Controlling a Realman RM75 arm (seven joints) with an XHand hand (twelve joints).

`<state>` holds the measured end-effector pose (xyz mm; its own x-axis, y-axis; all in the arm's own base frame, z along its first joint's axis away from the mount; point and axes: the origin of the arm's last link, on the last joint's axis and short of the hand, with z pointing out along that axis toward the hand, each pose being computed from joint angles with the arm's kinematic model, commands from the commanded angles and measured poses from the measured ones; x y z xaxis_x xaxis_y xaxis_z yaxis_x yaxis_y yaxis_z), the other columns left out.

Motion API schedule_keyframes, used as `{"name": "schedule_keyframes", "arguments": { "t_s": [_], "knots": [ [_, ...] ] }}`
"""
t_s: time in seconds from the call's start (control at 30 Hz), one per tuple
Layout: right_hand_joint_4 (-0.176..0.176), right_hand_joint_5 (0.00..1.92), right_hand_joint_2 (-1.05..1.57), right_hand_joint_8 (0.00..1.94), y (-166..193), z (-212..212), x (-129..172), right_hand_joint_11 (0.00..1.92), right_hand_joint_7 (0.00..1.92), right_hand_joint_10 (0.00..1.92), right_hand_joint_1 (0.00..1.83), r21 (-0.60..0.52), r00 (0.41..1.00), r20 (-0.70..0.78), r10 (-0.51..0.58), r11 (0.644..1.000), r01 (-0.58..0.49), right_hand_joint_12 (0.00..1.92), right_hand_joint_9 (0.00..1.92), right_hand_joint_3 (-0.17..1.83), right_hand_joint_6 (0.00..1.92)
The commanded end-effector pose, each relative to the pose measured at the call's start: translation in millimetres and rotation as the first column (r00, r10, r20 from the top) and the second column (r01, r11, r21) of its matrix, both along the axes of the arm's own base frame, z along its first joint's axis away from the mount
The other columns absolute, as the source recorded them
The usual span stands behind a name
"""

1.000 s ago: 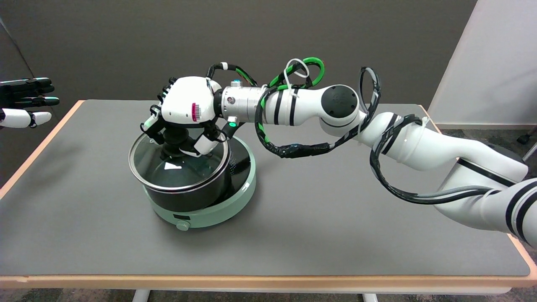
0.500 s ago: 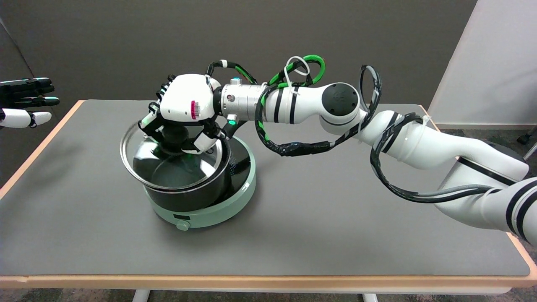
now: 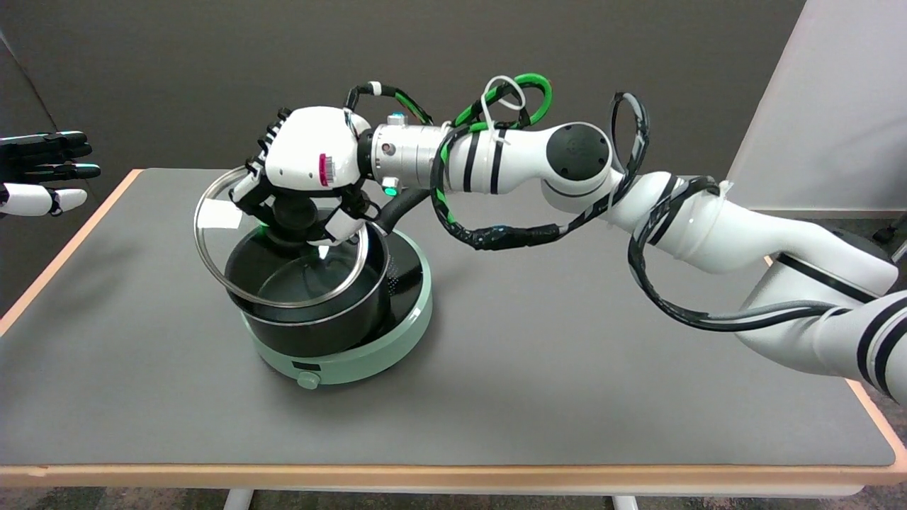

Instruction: Pick up the pot lid.

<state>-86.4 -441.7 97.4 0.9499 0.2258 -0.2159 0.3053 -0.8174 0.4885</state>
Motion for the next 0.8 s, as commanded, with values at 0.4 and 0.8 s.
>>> {"name": "schedule_keyframes", "arguments": {
  "t_s": [0.4,0.8],
  "knots": [
    [0.176,0.61,0.89,1.4,-3,35,61,0.62,0.84,1.63,1.35,-0.078,0.985,0.004,0.173,0.982,-0.173,1.49,0.78,0.62,1.28],
    [0.176,0.58,0.9,1.45,-3,111,109,0.6,0.82,1.74,1.34,-0.275,0.95,0.081,0.302,0.923,-0.27,1.57,0.76,0.63,1.33]
  ]
}}
